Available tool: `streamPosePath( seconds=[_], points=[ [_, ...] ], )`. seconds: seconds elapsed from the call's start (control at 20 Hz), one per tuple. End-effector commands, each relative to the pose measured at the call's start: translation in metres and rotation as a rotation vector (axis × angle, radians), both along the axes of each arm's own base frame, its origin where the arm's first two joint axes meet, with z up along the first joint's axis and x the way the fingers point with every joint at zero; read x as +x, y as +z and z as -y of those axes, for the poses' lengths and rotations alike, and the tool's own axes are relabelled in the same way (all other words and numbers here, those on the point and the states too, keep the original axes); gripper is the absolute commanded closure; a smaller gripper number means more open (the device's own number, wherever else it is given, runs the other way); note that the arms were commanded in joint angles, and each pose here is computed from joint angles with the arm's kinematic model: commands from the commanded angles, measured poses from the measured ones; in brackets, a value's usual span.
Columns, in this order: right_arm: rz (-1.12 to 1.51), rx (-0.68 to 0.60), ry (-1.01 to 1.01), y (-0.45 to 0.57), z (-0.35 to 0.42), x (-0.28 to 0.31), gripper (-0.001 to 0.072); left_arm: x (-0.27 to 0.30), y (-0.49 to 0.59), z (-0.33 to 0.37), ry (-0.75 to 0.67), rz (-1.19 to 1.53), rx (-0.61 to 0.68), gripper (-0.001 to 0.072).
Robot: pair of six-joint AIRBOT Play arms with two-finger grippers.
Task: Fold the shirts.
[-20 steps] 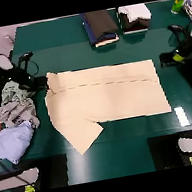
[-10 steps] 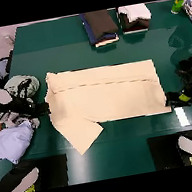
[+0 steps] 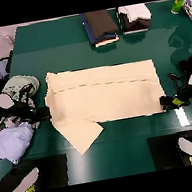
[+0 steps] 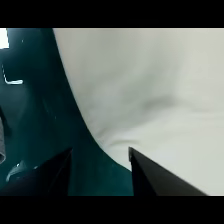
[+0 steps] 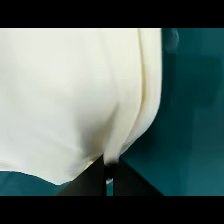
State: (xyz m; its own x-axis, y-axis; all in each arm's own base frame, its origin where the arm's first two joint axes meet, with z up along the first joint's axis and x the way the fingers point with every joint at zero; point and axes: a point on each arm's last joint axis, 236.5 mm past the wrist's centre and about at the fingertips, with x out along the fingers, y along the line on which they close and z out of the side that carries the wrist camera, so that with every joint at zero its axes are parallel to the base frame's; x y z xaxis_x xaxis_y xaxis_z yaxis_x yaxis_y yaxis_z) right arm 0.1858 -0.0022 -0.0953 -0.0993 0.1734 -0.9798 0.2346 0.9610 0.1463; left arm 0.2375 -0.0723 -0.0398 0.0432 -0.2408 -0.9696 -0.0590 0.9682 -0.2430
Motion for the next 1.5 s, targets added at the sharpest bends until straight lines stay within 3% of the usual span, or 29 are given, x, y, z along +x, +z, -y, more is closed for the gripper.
streamPosePath(
  seconds=[0.0, 0.35, 0.7, 0.75, 0.85, 1.2, 1.45],
  points=[
    [0.014, -0.001, 0.037, -0.002, -0.008, 0.003, 0.0689, -0.026, -0.015, 0.003, 0.013, -0.095, -0.012, 0.028],
    [0.022, -0.003, 0.039, -0.002, -0.008, 0.005, 0.0689, -0.058, -0.047, 0.061, -0.062, -0.098, 0.005, 0.0258],
    [0.029, -0.005, 0.039, -0.002, -0.007, 0.006, 0.0689, -0.066, -0.048, 0.076, -0.077, -0.102, 0.008, 0.0262],
    [0.03, -0.003, 0.045, -0.002, -0.008, 0.006, 0.0689, -0.066, -0.048, 0.076, -0.077, -0.1, 0.007, 0.0326],
    [0.033, -0.004, 0.049, -0.001, -0.007, 0.007, 0.0688, -0.062, -0.048, 0.077, -0.076, -0.084, 0.004, 0.0657],
    [0.187, -0.032, 0.114, 0.079, -0.004, 0.027, 0.069, -0.034, 0.019, 0.052, -0.128, 0.1, 0.097, 0.0682],
    [0.244, -0.153, 0.137, 0.118, 0.017, -0.002, 0.0691, -0.07, 0.068, 0.032, -0.148, 0.129, 0.098, 0.0682]
  ],
)
